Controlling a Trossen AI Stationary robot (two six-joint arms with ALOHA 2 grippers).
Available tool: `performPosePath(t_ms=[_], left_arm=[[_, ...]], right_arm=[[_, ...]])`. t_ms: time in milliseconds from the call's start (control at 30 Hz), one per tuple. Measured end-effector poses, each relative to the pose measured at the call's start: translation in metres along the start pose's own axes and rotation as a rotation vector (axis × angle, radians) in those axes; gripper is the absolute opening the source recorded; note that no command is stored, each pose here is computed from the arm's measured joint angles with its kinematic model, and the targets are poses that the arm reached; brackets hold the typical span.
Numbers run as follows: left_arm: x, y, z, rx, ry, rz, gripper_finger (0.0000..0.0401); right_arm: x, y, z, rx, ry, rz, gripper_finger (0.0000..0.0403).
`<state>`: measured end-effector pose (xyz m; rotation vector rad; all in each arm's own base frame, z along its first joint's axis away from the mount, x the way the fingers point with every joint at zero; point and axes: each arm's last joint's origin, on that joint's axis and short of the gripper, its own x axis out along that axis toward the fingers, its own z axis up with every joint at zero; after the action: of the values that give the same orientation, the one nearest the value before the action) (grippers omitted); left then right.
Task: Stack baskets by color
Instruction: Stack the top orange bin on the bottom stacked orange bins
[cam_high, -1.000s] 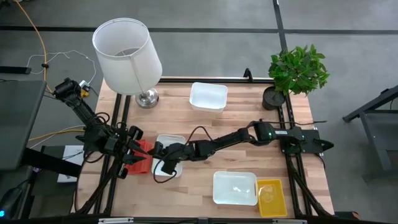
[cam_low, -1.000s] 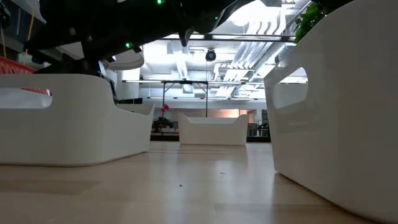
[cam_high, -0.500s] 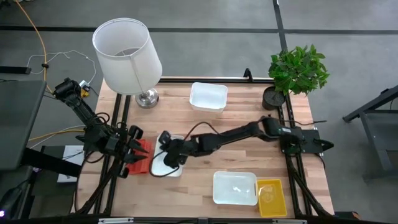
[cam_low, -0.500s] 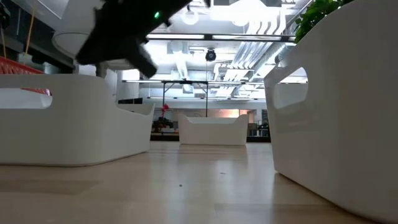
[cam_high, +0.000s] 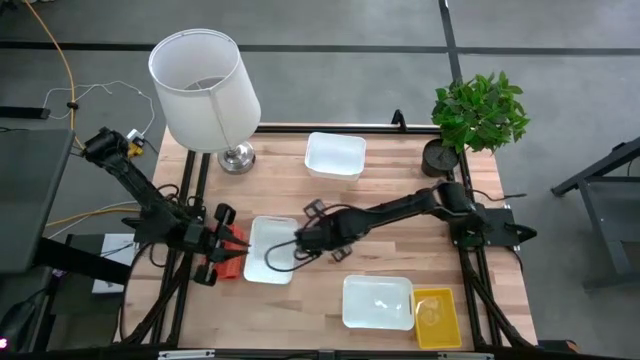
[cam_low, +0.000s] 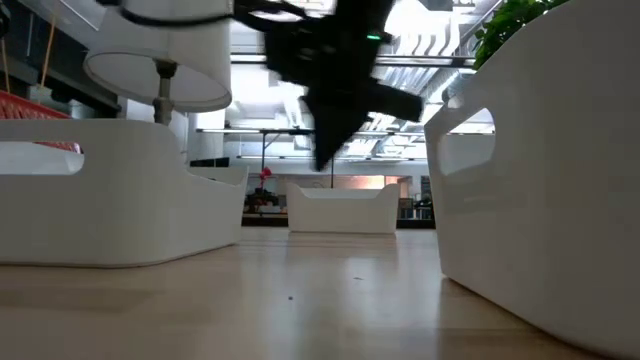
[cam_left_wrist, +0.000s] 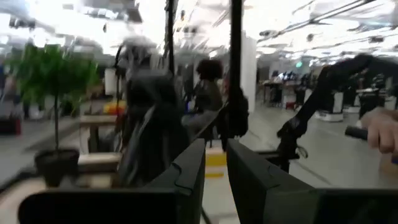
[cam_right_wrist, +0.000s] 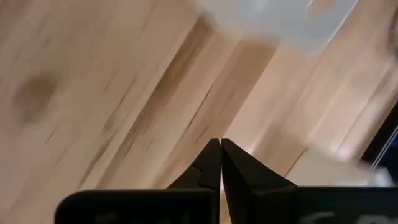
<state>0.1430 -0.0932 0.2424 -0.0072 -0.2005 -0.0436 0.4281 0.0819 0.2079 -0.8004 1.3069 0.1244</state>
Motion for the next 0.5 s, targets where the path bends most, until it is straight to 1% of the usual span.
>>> performPosePath(t_ms=[67,167,233,300,400,500], left_arm=[[0.006,0.003,-0.007,-0.016,0.042,0.035,0.0053],[0.022,0.010,-0.016,0.014,0.196,0.112,0.0038],[0.035,0.017,-0.017,-0.002,0.316,0.159,0.0016],[0.048,0.022,-0.015,-0.036,0.447,0.199,0.0005],[0.057,0.028,-0.009,-0.047,0.662,0.251,0.0003],[0.061,0.031,0.007,-0.108,0.844,0.321,0.0001]], right_arm=[[-0.006,0.010,-0.016,0.037,0.027,-0.025,0.0000],[-0.020,0.023,-0.038,0.129,-0.013,-0.115,0.0000],[-0.032,0.028,-0.051,0.205,-0.088,-0.187,0.0000],[-0.045,0.033,-0.064,0.273,-0.175,-0.250,0.0000],[-0.061,0.037,-0.079,0.373,-0.312,-0.319,0.0000],[-0.070,0.041,-0.090,0.452,-0.435,-0.375,0.0000]])
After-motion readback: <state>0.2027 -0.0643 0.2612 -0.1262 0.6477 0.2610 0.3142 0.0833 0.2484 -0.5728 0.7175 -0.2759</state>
